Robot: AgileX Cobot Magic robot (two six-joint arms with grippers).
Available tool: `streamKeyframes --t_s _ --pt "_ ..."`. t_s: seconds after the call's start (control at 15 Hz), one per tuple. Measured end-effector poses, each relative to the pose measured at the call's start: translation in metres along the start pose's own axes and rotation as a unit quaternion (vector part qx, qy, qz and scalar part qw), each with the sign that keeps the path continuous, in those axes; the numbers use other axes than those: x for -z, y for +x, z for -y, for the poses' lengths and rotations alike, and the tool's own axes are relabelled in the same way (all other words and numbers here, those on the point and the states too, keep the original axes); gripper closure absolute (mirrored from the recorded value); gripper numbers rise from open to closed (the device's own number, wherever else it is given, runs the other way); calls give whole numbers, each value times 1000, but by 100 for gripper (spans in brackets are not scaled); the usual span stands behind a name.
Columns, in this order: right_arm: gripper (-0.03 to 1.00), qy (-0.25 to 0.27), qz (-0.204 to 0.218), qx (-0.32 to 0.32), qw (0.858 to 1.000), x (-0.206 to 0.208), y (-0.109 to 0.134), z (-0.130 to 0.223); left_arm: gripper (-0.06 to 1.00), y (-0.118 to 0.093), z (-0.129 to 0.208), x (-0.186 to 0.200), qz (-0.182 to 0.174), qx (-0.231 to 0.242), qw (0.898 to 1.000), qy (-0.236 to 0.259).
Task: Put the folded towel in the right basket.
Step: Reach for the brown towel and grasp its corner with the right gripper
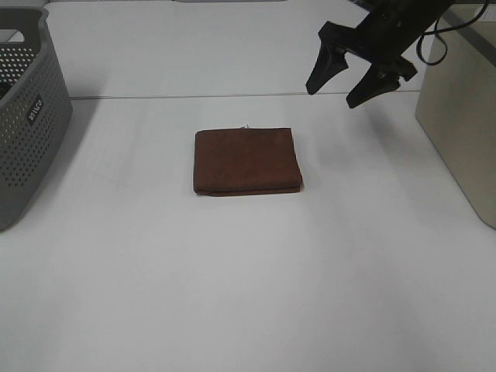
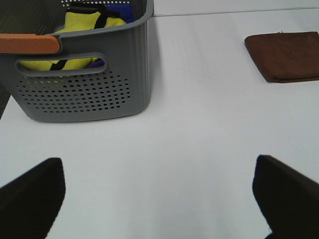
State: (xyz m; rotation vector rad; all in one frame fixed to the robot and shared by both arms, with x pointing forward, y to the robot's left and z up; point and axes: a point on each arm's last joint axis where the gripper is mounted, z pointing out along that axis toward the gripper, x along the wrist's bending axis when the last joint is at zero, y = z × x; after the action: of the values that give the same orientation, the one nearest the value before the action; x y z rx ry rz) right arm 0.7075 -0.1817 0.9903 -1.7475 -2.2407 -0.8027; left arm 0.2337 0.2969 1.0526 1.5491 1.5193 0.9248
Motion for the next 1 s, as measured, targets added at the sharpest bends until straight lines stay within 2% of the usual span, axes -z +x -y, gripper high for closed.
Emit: streamKeyframes --t_s 0.33,0.53,0.73,0.93,1.0 --pt "21 62 -25 -48 997 -69 -34 9 -3 0 0 0 0 0 1000 0" --pt "21 58 -39 -73 995 -98 -47 13 -3 0 0 0 0 0 1000 0" --pt "21 50 -57 -81 994 -112 -50 14 -3 0 0 0 0 0 1000 0" --pt "25 39 -61 -60 996 -122 -34 12 -3 0 0 0 0 0 1000 0" --pt "29 35 -60 -53 996 -128 -28 12 -3 0 0 0 0 0 1000 0"
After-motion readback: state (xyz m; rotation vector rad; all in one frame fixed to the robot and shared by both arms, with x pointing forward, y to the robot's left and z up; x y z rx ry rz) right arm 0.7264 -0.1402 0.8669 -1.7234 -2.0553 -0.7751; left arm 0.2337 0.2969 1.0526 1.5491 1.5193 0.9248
